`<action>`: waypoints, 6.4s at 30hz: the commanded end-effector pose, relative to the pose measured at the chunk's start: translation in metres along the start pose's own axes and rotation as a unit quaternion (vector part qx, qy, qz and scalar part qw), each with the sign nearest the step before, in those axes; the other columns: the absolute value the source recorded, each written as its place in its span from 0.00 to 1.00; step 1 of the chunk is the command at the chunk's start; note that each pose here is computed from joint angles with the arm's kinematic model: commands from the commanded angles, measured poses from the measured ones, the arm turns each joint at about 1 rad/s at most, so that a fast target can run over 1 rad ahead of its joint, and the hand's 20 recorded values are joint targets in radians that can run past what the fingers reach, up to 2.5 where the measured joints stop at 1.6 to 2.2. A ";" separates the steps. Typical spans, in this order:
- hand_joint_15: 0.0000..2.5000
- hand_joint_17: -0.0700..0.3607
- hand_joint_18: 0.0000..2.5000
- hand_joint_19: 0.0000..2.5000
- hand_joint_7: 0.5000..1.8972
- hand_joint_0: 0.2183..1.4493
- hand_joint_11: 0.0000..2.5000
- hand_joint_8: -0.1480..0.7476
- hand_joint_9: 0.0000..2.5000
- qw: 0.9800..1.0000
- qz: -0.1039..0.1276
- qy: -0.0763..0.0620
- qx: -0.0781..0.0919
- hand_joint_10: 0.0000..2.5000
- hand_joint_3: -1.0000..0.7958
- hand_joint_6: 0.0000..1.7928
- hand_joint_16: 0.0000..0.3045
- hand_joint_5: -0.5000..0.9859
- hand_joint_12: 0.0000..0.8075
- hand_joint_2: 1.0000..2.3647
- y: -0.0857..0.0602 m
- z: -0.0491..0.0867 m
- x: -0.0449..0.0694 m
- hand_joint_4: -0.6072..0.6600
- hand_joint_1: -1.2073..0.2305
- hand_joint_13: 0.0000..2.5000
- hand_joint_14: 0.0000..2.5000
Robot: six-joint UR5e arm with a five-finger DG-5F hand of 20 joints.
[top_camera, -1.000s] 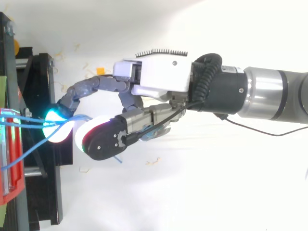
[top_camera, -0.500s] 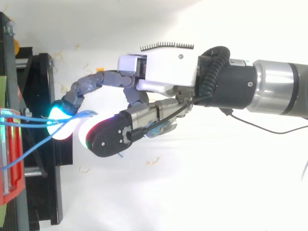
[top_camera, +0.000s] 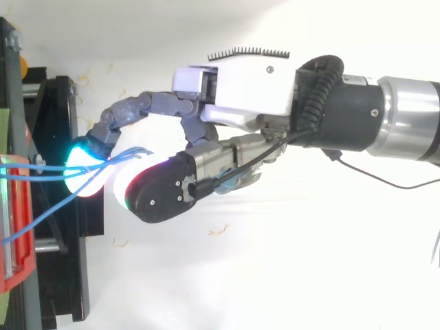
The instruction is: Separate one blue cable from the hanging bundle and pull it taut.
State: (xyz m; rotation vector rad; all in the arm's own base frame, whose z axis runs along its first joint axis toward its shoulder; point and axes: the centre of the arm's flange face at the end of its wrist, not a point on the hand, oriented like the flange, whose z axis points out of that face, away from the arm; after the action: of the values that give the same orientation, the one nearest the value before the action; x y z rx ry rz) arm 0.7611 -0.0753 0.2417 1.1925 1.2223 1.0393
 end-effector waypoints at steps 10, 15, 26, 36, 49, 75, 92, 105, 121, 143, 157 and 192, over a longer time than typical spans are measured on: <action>0.60 0.62 0.80 0.24 0.15 0.11 0.74 0.40 0.96 1.000 0.011 -0.004 0.010 0.11 0.28 0.28 0.29 0.29 0.50 0.00 0.007 -0.005 -0.009 0.69 0.52 0.83 0.01; 0.60 0.62 0.80 0.25 0.15 0.11 0.74 0.40 0.96 0.999 0.040 -0.004 0.024 0.11 0.28 0.28 0.29 0.29 0.50 0.00 0.003 -0.008 -0.010 0.70 0.52 0.83 0.01; 0.60 0.62 0.79 0.24 0.16 0.12 0.75 0.40 0.96 0.998 0.060 -0.004 0.023 0.09 0.28 0.28 0.29 0.31 0.49 0.00 0.005 -0.008 -0.009 0.70 0.52 0.82 0.01; 0.60 0.61 0.78 0.24 0.21 0.12 0.79 0.39 0.99 0.998 0.067 -0.005 0.022 0.00 0.28 0.28 0.28 0.35 0.49 0.00 0.004 -0.007 -0.010 0.59 0.51 0.82 0.01; 0.58 0.56 0.73 0.26 0.30 0.16 0.51 0.39 0.90 0.997 0.080 -0.007 0.023 0.01 0.28 0.28 0.25 0.40 0.46 0.00 0.004 -0.007 -0.010 0.64 0.59 0.80 0.01; 0.60 0.40 0.63 0.36 0.43 0.40 0.41 0.31 0.89 0.995 0.102 -0.009 0.022 0.01 0.28 0.28 0.15 0.42 0.34 0.00 0.005 -0.008 -0.013 0.60 0.41 0.80 0.01; 0.55 0.43 0.60 0.36 0.47 0.33 0.31 0.27 0.89 0.994 0.101 -0.042 0.022 0.01 0.28 0.28 0.17 0.42 0.37 0.00 0.003 -0.008 -0.022 0.59 0.57 0.78 0.01; 0.54 0.41 0.61 0.38 0.46 0.44 0.32 0.31 0.90 0.993 0.102 -0.060 0.022 0.01 0.39 0.28 0.16 0.43 0.40 0.01 0.002 -0.008 -0.028 0.60 0.36 0.78 0.01; 0.54 0.40 0.61 0.38 0.45 0.41 0.35 0.36 0.88 0.992 0.102 -0.076 0.022 0.01 0.48 0.28 0.15 0.43 0.39 0.02 0.002 -0.008 -0.028 0.56 0.32 0.78 0.01; 0.51 0.42 0.62 0.37 0.48 0.42 0.29 0.36 0.86 0.995 0.034 -0.044 0.080 0.01 0.55 0.28 0.16 0.43 0.43 0.01 0.035 -0.033 -0.024 0.57 0.31 0.76 0.01; 0.50 0.42 0.61 0.36 0.47 0.42 0.29 0.37 0.86 0.995 0.003 -0.044 0.090 0.01 0.55 0.28 0.16 0.43 0.43 0.01 0.053 -0.042 -0.008 0.57 0.31 0.76 0.01; 0.50 0.41 0.62 0.37 0.46 0.41 0.31 0.39 0.86 0.991 -0.013 -0.024 0.128 0.01 0.54 0.28 0.16 0.42 0.41 0.01 0.054 -0.055 0.051 0.57 0.31 0.76 0.01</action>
State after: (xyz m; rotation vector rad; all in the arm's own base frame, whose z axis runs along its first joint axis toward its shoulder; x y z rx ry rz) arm 0.7147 -0.0138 0.2923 1.3798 1.3479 0.8504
